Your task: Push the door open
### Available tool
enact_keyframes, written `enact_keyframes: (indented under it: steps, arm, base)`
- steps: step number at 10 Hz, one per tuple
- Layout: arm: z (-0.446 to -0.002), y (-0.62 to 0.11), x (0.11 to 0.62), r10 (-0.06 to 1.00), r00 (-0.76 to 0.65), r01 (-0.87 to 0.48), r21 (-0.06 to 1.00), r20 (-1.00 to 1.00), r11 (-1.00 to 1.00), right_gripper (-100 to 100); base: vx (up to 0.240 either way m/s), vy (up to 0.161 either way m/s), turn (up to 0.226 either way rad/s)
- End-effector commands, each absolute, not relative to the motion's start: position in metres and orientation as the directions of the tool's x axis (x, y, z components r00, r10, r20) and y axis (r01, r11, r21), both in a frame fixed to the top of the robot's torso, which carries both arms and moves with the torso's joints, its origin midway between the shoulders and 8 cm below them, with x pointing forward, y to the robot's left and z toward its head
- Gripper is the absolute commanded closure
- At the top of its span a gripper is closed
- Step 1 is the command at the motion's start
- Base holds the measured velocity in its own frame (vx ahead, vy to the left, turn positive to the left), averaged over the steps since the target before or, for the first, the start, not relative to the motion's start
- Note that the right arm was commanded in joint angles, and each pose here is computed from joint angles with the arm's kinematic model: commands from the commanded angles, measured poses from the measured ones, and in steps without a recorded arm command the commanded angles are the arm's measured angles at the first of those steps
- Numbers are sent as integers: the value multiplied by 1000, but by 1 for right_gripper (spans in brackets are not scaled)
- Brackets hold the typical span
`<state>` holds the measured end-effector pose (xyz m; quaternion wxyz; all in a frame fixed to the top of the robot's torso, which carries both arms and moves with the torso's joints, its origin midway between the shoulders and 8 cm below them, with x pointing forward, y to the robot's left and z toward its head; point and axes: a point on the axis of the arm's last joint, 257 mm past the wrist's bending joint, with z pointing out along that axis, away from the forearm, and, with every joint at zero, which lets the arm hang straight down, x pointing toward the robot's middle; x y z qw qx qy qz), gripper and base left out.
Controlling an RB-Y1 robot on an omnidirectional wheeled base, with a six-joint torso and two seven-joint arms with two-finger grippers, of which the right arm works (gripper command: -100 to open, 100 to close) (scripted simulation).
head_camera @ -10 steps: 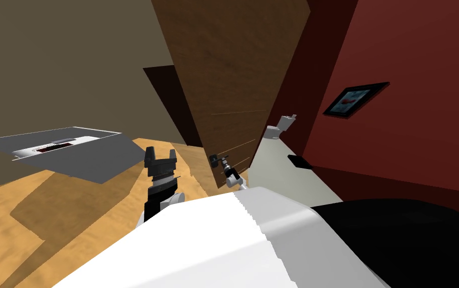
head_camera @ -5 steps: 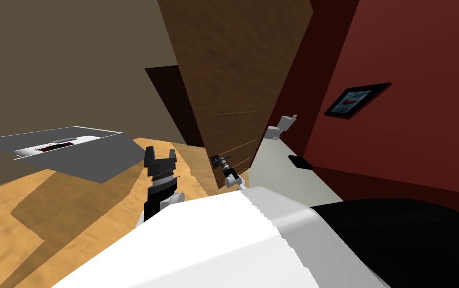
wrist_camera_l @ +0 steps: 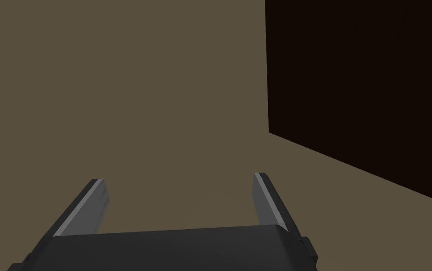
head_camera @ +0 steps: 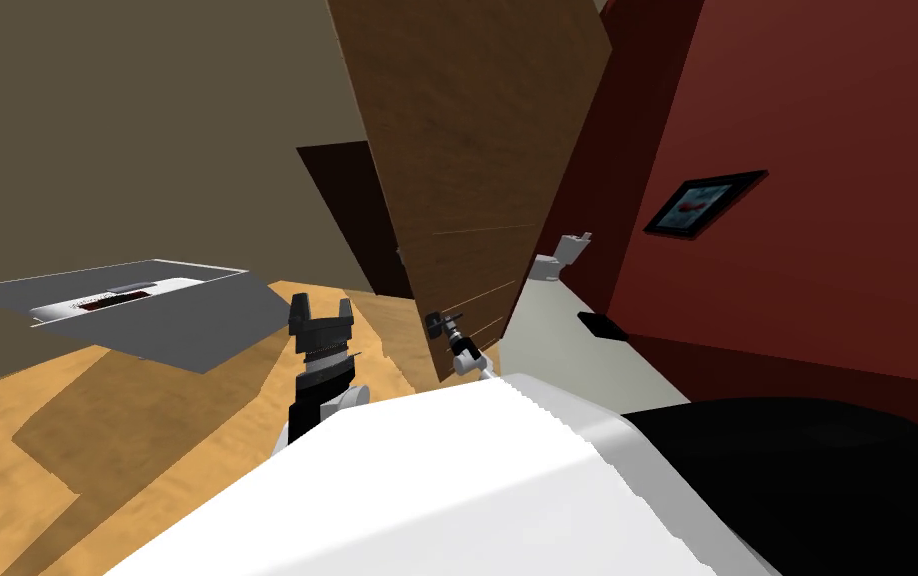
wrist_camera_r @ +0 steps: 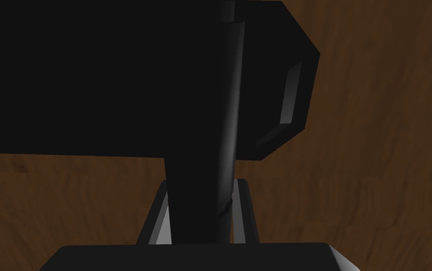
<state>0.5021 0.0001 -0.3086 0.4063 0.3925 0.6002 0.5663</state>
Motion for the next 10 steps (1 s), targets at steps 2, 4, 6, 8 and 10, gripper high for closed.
enact_keyframes:
  steps: [2,4,6,8,10]
  arm:
    - [-305,-31,515,945,-319,-1,997,-68,71,100]
    - [-304,-42,520,953,-297,-2,998,-66,69,100]
    - [-300,-47,525,962,-271,-1,999,-45,47,100]
    - [-294,-42,529,968,-252,0,1000,-8,8,100]
    - [-297,-65,533,971,-235,-6,999,-42,42,100]
  base:
    - [110,160,-76]
    - [125,173,-84]
    - [175,169,-91]
    - [119,176,-98]
    - [75,95,-34]
